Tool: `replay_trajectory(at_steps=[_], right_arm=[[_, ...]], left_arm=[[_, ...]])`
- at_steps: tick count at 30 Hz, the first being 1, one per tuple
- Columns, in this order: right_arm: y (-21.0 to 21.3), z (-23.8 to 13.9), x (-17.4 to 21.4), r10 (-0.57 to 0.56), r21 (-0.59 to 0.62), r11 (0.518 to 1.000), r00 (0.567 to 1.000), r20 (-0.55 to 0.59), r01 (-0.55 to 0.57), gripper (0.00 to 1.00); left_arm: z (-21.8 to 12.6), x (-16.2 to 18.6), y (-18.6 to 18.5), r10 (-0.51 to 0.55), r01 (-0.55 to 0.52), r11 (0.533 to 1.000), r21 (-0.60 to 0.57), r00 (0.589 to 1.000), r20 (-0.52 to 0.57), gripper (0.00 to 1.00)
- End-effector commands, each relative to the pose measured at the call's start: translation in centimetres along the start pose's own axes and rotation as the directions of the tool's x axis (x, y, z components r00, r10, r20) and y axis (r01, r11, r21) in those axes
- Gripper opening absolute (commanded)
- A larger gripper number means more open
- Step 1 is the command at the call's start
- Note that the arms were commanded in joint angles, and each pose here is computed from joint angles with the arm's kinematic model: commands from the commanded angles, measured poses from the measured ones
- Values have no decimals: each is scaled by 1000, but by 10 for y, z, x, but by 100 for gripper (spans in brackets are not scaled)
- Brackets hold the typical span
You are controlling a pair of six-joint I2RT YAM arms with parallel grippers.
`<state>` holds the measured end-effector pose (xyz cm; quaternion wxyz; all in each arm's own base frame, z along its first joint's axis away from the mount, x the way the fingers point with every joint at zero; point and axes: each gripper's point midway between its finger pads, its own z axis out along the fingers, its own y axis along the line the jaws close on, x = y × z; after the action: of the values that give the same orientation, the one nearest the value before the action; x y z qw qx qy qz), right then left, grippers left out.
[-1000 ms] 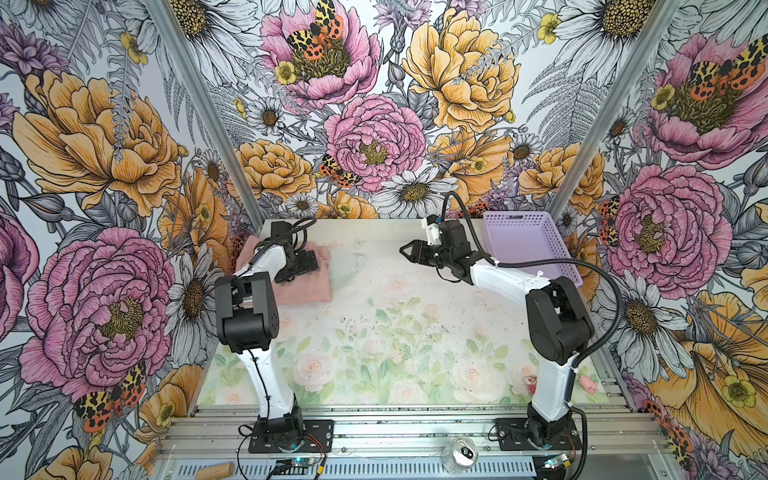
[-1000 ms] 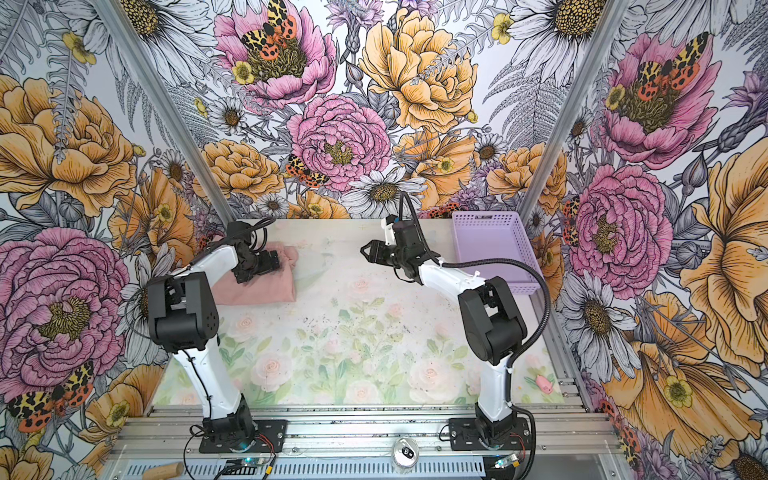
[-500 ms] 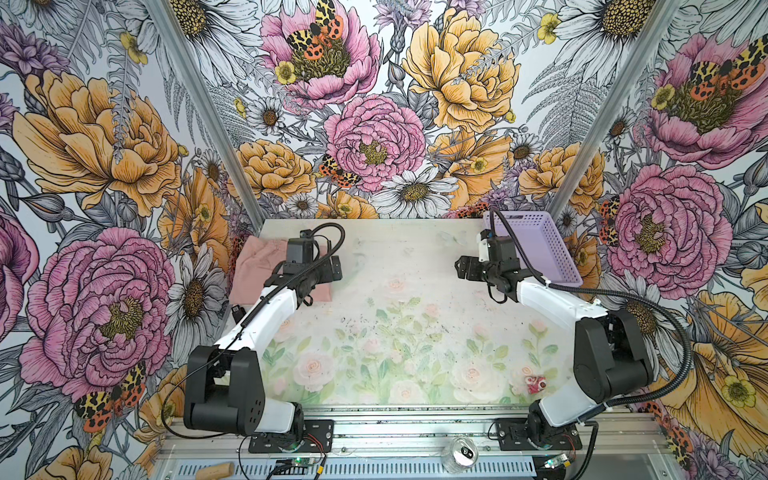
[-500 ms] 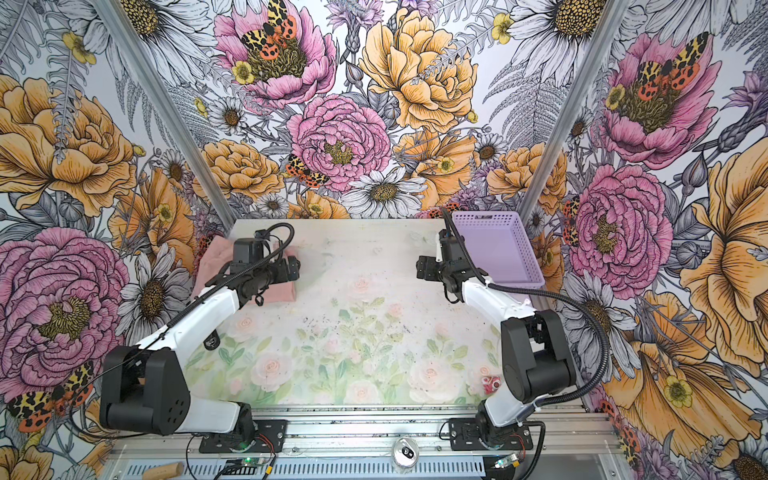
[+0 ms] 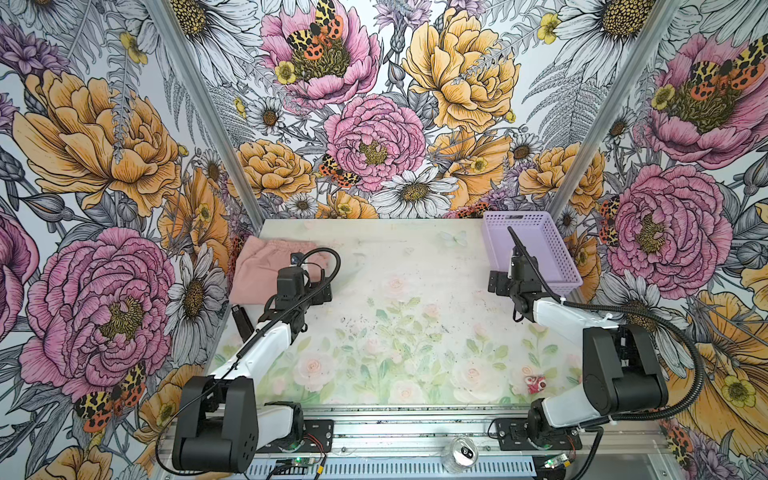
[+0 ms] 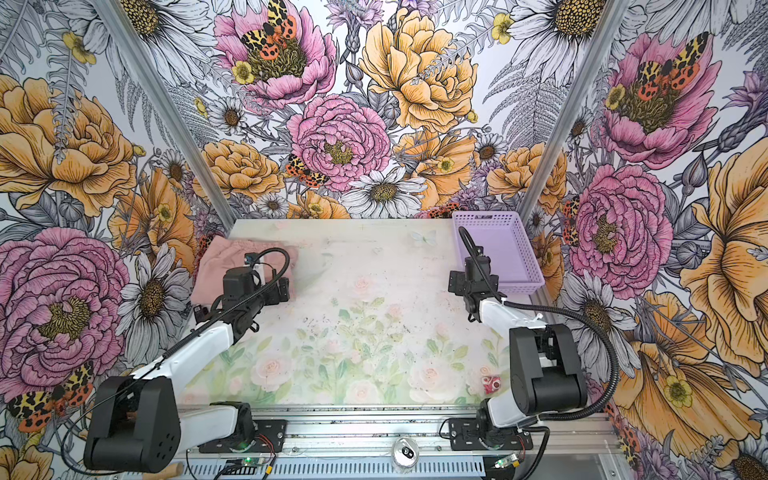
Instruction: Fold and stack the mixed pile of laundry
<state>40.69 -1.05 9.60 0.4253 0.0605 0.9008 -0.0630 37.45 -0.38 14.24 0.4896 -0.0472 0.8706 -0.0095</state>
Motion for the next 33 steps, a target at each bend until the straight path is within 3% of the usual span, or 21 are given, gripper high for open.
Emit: replay_trajectory(at_steps=[1,6,14,23,33], right_arm=[[-5,-1,-35,-40,33,999,985,167,35,99],[-11,-6,-31,-45,44,998,956,290,34,100],[-19,-14,-20,-10,45,999,930,369,-8,100],[-26,-16,-11,24,33,999,905,424,-42,100],[-25,-15,-9,24,34,999,910,415,-42,100]], left_arm=[[-4,-27,12,34,-30,999,-26,987,157,99],[8,-25,15,21,-19,1000,-10,973,231,99],[26,-21,11,46,-40,999,-23,946,321,99],[36,-8,21,19,-5,999,-40,942,335,99],[35,-8,22,14,1,999,-42,939,343,99]])
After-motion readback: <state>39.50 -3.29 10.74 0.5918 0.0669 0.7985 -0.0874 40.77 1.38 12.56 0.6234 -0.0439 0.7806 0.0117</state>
